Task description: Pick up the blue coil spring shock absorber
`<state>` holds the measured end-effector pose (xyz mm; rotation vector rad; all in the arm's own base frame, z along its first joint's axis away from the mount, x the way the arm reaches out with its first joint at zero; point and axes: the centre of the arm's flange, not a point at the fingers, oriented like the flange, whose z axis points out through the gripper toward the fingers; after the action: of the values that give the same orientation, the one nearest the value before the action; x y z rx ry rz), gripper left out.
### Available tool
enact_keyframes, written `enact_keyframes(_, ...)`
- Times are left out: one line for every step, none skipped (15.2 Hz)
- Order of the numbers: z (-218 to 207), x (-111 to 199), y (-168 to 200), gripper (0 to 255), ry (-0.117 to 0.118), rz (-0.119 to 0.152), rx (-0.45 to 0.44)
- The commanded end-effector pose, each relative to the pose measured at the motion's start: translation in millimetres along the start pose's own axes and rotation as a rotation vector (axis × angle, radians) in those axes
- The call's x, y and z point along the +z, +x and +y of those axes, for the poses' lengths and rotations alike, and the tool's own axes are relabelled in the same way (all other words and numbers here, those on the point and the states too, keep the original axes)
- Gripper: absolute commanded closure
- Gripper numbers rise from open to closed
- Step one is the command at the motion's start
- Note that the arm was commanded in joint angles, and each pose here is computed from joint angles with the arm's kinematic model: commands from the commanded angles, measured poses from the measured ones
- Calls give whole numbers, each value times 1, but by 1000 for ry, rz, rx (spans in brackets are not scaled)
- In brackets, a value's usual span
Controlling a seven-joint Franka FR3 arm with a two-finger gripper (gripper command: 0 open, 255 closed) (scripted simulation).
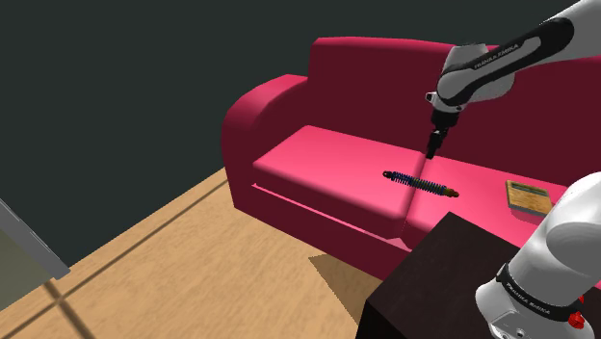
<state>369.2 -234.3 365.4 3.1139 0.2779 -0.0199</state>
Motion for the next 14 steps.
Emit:
enact_keyframes(18,21,-2,0,3,-3,-7)
enact_keyframes(27,32,0,0,5,-4,-10)
enact_keyframes(35,42,1,0,7,-6,-13)
enact_keyframes(44,52,2,0,9,-7,-16)
enact_keyframes(52,63,4,0,11,-9,-19)
enact_keyframes(61,73,5,0,14,-11,-22)
enact_keyframes(69,83,7,0,16,-12,-25)
enact_keyframes(77,94,8,0,18,-14,-28)
enact_keyframes(86,104,9,0,20,-15,-31)
enact_keyframes(94,115,11,0,22,-17,-34)
enact_keyframes(102,125,12,0,25,-18,-37)
enact_keyframes(111,135,14,0,27,-20,-40)
enact_keyframes(119,146,15,0,29,-21,-43)
enact_keyframes(127,156,16,0,31,-23,-46)
